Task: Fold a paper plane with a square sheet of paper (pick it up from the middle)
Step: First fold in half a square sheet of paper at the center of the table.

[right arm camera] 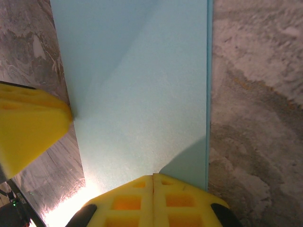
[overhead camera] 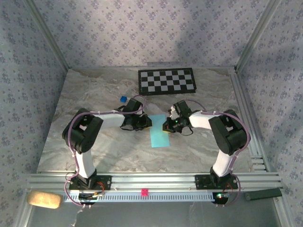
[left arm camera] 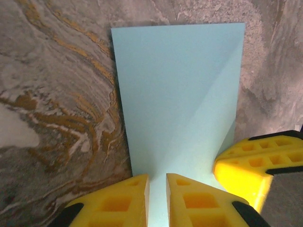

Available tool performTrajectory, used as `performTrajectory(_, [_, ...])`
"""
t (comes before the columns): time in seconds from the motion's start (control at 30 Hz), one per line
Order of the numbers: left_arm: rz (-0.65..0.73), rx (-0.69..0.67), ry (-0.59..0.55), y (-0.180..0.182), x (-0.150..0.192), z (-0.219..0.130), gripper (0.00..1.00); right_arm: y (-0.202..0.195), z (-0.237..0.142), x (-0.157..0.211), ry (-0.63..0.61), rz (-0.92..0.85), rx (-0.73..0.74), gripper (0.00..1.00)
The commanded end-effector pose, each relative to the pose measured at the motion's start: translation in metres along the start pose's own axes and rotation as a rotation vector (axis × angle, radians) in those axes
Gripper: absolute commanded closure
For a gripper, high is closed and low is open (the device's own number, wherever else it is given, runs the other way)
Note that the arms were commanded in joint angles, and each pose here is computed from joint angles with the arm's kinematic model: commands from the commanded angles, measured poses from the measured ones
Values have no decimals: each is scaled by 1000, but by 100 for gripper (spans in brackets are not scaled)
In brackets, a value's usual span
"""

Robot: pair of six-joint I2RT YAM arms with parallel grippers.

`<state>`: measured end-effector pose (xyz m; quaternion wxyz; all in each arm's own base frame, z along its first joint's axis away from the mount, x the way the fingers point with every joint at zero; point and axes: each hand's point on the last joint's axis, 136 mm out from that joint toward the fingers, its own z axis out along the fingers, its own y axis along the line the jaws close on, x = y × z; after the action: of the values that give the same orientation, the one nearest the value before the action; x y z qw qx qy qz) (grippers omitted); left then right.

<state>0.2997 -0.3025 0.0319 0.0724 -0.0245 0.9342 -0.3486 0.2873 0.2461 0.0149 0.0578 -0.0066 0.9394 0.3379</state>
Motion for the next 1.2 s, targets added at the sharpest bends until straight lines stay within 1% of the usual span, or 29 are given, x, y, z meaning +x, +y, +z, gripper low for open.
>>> performTrajectory(0.0, [33,67,-29,-34,-8,-15,83,-79,5,53,129,138,295,100])
performTrajectory(0.1, [30,87,4,-38,1,-5,83,-79,5,54,129,140,295,100])
performTrajectory(0.23, [-4,83,43,-24,15,10,84,-79,5,53,125,139,295,100])
performTrajectory(0.4, [-18,-2,41,5,26,11,84,-82,4,55,124,143,300,100])
performTrajectory(0.6, [-25,-48,35,23,25,15,84,-76,6,51,120,139,277,100])
performTrajectory(0.67, [-32,-39,24,21,22,12,84,-72,5,49,116,133,266,100])
performTrajectory(0.8, [-8,-9,-6,2,13,0,84,-54,2,38,85,116,204,100])
performTrajectory(0.9, [15,30,-26,-17,5,-11,84,-37,-3,24,51,85,158,98])
performTrajectory(1.0, [32,58,-59,-32,-5,-22,83,-31,-8,14,37,70,160,98])
performTrajectory(1.07, [31,63,-71,-34,-11,-23,83,-30,-9,13,37,70,160,98])
performTrajectory(1.17, [14,85,-56,-36,-17,-16,83,-30,-7,15,48,79,148,98])
